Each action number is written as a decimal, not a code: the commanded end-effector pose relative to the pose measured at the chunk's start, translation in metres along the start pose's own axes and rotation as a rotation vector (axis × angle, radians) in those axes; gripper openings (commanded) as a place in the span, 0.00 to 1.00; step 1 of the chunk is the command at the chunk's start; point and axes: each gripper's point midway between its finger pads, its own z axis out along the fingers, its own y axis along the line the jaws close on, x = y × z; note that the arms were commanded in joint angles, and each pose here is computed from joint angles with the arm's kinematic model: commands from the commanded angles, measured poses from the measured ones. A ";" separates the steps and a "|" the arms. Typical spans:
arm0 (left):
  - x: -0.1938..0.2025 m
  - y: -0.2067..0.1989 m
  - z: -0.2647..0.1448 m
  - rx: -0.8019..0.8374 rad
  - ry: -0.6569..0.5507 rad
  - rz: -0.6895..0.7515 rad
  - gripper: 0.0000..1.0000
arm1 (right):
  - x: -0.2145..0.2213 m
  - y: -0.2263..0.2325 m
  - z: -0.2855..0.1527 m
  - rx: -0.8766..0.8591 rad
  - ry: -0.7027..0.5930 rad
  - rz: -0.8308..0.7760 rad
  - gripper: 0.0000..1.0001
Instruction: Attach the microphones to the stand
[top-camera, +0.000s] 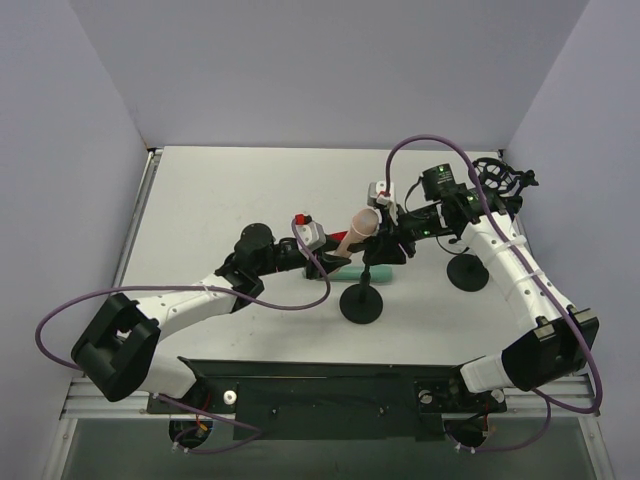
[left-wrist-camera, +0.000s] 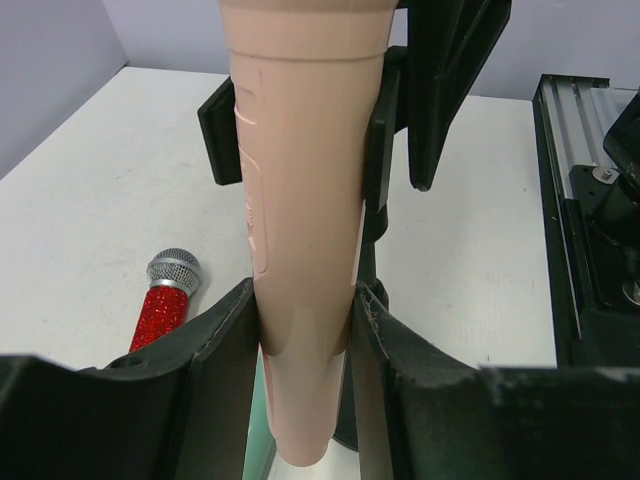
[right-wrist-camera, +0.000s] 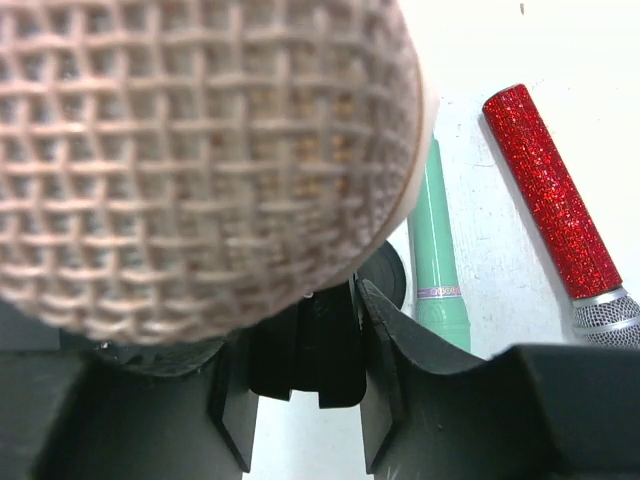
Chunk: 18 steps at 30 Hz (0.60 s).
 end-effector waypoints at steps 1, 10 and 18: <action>-0.031 -0.007 0.003 0.053 -0.066 0.056 0.00 | -0.006 0.014 -0.002 -0.031 -0.023 0.002 0.00; -0.034 -0.013 0.015 0.082 -0.091 -0.003 0.00 | -0.006 0.016 0.003 -0.053 -0.033 0.013 0.00; -0.038 -0.011 0.017 0.067 -0.126 -0.053 0.00 | -0.006 0.015 0.004 -0.044 -0.056 0.035 0.53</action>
